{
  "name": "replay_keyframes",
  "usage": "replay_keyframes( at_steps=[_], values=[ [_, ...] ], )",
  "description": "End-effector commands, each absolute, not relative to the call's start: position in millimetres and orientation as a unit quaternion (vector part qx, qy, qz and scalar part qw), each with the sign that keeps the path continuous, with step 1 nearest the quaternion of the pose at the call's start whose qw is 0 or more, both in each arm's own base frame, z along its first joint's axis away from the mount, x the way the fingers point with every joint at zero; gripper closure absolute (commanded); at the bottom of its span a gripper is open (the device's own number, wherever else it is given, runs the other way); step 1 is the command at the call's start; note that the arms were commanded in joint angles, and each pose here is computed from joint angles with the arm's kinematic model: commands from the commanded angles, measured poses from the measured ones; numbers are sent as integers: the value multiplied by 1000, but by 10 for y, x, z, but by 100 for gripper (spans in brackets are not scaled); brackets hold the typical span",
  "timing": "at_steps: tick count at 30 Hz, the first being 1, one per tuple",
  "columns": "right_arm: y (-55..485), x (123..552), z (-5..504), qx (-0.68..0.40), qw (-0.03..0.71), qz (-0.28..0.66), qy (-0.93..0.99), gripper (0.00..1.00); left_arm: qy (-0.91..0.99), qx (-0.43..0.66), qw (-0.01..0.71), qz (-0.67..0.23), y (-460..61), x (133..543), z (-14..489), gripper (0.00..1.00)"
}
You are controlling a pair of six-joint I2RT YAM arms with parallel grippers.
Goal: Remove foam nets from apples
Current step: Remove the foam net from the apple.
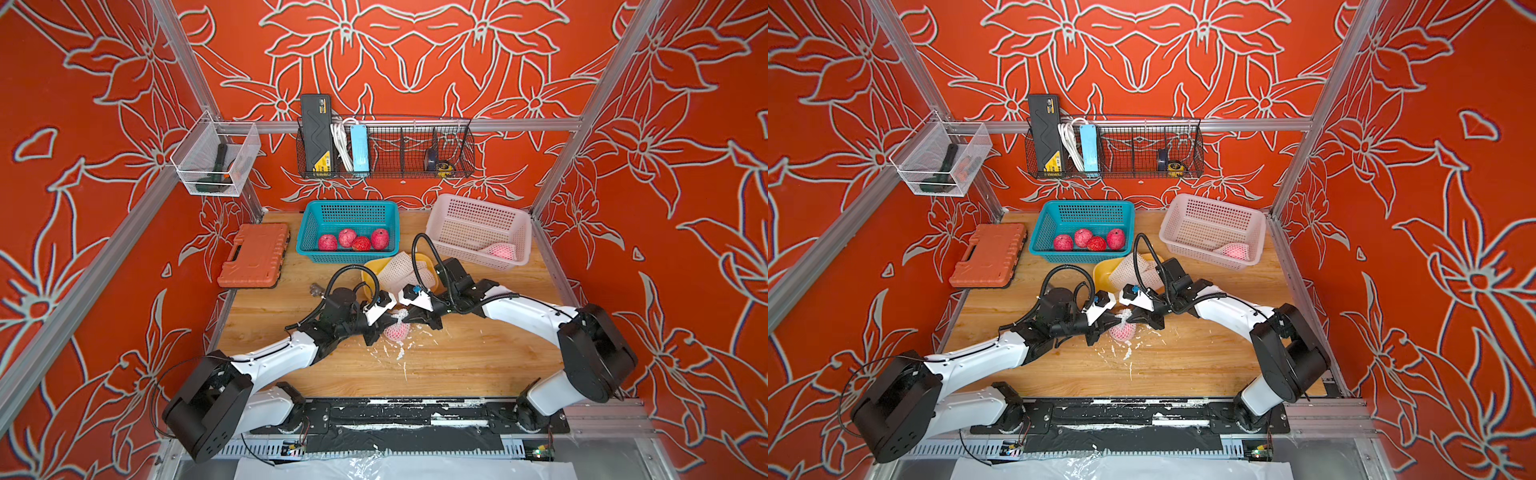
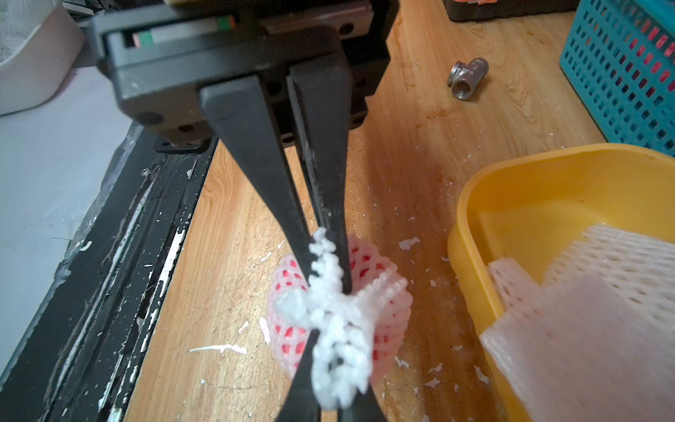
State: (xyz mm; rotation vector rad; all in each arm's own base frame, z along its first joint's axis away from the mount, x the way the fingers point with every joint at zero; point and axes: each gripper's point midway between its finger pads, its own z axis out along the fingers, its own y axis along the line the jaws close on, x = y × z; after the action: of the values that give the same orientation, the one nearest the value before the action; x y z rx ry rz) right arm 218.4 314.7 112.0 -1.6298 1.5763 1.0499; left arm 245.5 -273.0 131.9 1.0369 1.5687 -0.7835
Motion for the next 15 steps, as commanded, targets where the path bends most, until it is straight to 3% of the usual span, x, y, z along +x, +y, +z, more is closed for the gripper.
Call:
replay_keyframes(
  at_steps=[1,4,9,15],
  values=[
    [3229,2130,1178,-636,310,413,574,69,648,430,536,-328,-2710,2461,1376,82],
    [3245,2095,1163,-644,299,414,569,80,648,428,539,-326,-2706,2468,1403,71],
    [3247,2078,1166,-647,297,414,567,91,658,403,554,-312,-2630,2574,1572,38],
    [3251,2106,1232,-640,301,411,576,94,693,424,504,-292,-2539,2612,1688,29]
  ],
)
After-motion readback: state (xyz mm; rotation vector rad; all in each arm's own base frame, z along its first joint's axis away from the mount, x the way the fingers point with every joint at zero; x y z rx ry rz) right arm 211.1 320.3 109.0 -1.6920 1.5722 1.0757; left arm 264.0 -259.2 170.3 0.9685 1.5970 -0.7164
